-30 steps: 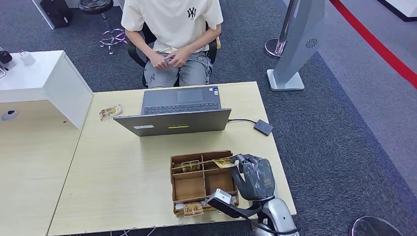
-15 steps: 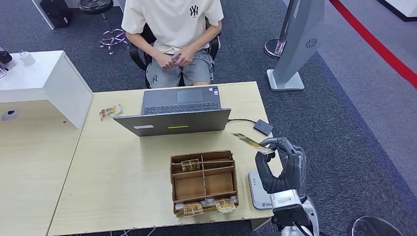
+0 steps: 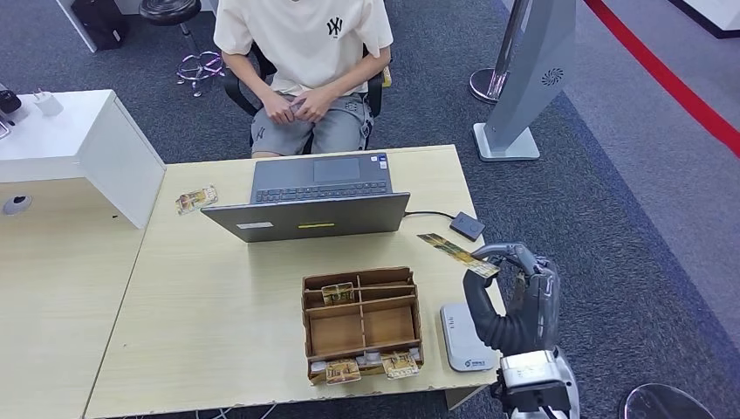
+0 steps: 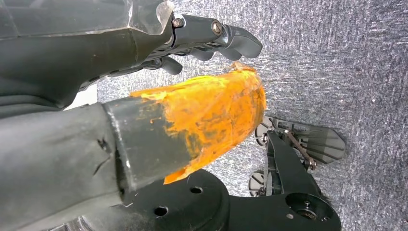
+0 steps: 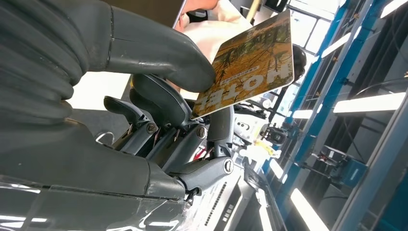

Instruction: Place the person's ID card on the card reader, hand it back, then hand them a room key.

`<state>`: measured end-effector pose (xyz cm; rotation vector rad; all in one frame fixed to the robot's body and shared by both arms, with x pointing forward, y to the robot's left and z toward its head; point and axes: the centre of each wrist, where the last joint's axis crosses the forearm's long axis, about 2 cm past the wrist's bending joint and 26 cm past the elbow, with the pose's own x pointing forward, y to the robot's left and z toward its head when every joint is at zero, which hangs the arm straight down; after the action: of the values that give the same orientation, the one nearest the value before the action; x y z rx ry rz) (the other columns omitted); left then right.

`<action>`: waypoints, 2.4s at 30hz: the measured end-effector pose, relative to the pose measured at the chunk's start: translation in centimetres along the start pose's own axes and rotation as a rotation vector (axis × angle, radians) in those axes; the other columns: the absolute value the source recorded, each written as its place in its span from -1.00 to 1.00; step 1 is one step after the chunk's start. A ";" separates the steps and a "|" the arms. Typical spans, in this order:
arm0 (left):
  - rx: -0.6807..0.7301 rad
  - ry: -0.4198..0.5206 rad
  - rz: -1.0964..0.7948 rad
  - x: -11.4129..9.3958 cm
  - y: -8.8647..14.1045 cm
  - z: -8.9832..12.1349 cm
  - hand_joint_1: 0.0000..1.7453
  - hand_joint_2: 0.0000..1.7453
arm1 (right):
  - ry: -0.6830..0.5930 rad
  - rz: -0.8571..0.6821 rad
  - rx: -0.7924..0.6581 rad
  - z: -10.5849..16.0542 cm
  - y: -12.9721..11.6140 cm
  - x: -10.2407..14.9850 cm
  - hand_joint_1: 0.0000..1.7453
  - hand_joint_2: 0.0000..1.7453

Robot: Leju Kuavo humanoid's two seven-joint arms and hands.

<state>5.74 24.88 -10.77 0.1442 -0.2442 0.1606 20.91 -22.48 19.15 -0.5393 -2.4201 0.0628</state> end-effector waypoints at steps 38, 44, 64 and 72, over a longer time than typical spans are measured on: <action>-0.072 -0.005 -0.139 2.6 -1.1 0.0 -1.00 1.00 | -0.298 0.749 0.262 -17.0 10.7 -7.5 1.00 1.00; -0.075 -0.005 -0.141 2.7 -1.2 0.0 -1.00 1.00 | -0.300 0.786 0.285 -16.9 10.9 -8.0 1.00 1.00; -0.077 -0.007 -0.108 2.0 -1.4 0.1 -1.00 1.00 | -0.344 0.695 0.209 -12.5 9.0 -6.4 -1.00 -1.00; -0.060 -0.017 -0.103 0.9 -1.1 0.2 -1.00 1.00 | -0.195 0.368 0.022 -7.9 6.5 -3.4 -1.00 -1.00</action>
<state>6.79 23.87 -10.53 0.0982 -0.2575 0.0499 30.45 -18.56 22.22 -1.0029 -2.4718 0.3101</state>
